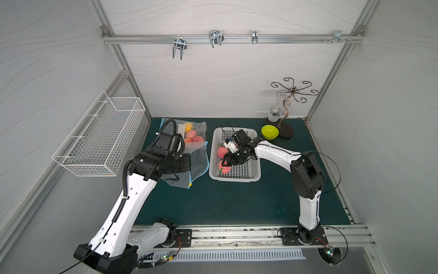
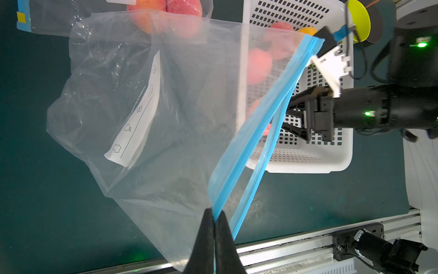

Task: Place the peach in a zip-top bag and seal the zipper
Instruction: Pick up the peach from the basket, then place the peach in the zipper food storage bag, then pick up the peach from the basket.

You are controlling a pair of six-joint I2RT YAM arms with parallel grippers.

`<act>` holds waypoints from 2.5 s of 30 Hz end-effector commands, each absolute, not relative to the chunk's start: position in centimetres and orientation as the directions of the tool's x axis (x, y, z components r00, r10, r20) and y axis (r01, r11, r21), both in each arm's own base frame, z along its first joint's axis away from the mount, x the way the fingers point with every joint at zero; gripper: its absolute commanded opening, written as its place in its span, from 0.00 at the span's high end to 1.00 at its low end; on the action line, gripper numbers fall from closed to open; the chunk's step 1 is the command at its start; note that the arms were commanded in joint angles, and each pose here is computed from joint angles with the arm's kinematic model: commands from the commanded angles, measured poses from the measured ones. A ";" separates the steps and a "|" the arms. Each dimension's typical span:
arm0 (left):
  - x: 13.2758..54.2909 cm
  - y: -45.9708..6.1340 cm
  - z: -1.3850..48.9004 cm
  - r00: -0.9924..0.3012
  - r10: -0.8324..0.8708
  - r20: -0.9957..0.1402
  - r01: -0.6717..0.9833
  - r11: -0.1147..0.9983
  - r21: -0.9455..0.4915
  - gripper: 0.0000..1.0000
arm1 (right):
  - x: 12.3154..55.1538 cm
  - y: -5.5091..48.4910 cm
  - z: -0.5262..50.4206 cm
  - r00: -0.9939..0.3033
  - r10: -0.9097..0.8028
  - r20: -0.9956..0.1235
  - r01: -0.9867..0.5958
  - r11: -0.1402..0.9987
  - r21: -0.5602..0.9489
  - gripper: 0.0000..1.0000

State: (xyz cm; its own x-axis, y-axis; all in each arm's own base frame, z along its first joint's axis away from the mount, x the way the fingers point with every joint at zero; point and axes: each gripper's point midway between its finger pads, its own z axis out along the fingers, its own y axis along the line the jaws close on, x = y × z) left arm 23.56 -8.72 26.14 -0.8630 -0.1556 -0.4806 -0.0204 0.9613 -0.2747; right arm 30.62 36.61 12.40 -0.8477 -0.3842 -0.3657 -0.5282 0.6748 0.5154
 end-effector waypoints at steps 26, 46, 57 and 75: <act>24.1 -12.1 31.7 -0.818 -0.263 -0.512 0.044 0.858 -0.512 1.00 | 24.5 44.8 28.9 -0.604 -0.395 -0.692 -0.796 0.354 0.492 0.45; 24.2 -11.3 32.3 -0.784 -0.296 -0.547 0.025 0.864 -0.503 1.00 | 24.0 42.8 34.8 -0.513 -0.334 -0.791 -0.855 0.276 0.438 0.26; 23.9 -9.2 32.7 -0.738 -0.322 -0.593 -0.032 0.895 -0.446 1.00 | 33.1 36.0 28.0 -0.695 -0.206 -0.689 -0.637 0.621 0.457 0.27; 23.3 -9.3 32.0 -0.748 -0.317 -0.583 -0.028 0.893 -0.450 1.00 | 41.2 37.8 12.8 -0.894 -0.174 -0.413 -0.358 0.832 0.424 0.33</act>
